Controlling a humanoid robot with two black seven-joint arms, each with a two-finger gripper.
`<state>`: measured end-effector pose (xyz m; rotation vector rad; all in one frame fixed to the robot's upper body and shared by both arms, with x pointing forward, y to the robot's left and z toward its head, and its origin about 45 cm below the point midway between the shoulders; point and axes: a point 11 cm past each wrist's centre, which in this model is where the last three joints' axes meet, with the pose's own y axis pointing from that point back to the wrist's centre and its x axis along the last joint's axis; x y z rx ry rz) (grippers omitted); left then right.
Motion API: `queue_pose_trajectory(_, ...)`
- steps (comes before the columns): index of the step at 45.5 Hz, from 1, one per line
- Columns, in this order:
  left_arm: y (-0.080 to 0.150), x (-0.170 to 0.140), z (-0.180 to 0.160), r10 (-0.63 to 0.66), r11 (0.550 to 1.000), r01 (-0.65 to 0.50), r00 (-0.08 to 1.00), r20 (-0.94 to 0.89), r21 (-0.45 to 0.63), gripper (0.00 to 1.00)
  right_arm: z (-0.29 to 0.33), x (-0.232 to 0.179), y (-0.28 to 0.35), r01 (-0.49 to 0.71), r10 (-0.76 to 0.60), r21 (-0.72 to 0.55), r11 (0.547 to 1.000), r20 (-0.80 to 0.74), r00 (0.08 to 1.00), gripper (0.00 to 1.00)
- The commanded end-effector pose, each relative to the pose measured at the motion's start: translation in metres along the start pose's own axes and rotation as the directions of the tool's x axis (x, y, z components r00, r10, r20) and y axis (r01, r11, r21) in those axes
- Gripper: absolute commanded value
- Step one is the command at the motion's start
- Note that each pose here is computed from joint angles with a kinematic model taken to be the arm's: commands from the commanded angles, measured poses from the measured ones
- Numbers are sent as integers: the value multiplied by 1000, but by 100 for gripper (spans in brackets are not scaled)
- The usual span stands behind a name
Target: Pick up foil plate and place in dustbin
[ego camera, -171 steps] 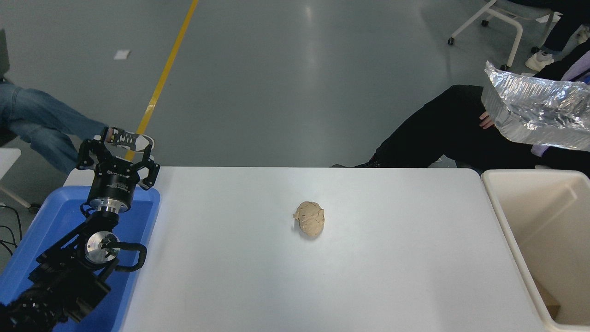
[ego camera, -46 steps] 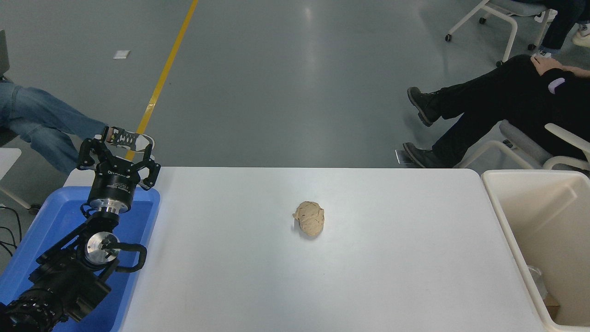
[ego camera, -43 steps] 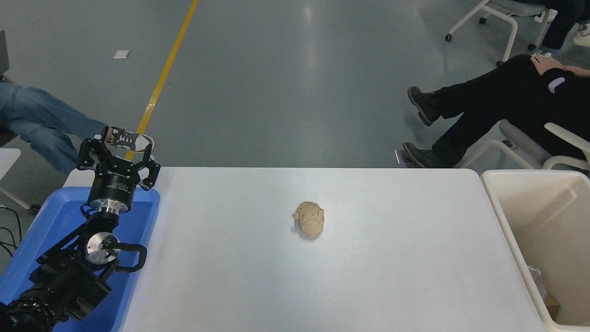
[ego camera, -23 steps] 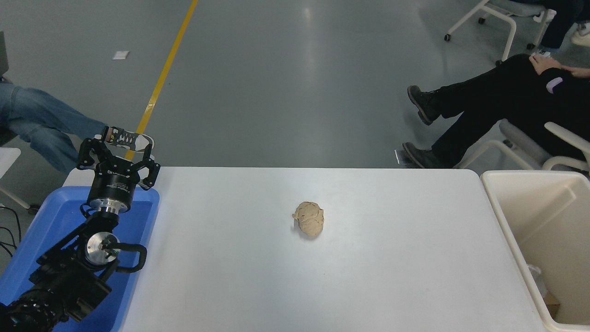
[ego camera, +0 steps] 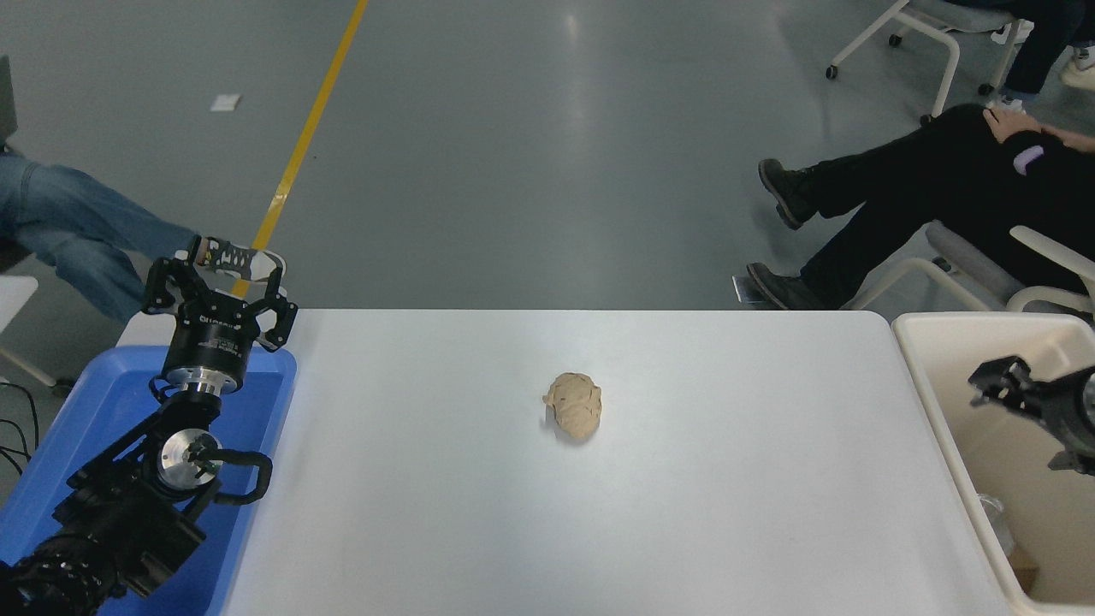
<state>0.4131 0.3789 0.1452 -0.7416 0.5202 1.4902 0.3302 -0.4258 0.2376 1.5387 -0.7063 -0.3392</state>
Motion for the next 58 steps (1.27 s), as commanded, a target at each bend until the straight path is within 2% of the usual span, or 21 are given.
queue_pose_trajectory(1,0,0,0,0,1000,0,1000,0,-1,99,-84,-19,70,218,-205,18,976,-269,941,100)
queue_pose_trajectory(10,0,0,0,0,1000,0,1000,0,0,99,-162,-34,112,140,-99,56,989,-459,883,100)
queue_pose_trajectory(21,0,0,0,0,1000,0,1000,0,0,99,-217,-56,151,64,0,85,994,-594,805,100)
queue_pose_trajectory(29,0,0,0,1,1000,-1,1000,1,0,99,-228,-71,144,56,-16,41,998,-638,770,100)
queue_pose_trajectory(42,0,0,0,0,1000,0,1000,0,0,99,-211,-56,138,13,-22,-20,1000,-612,790,100)
queue_pose_trajectory(58,0,0,0,0,1000,0,1000,0,0,99,-204,-43,147,4,5,13,1000,-571,821,100)
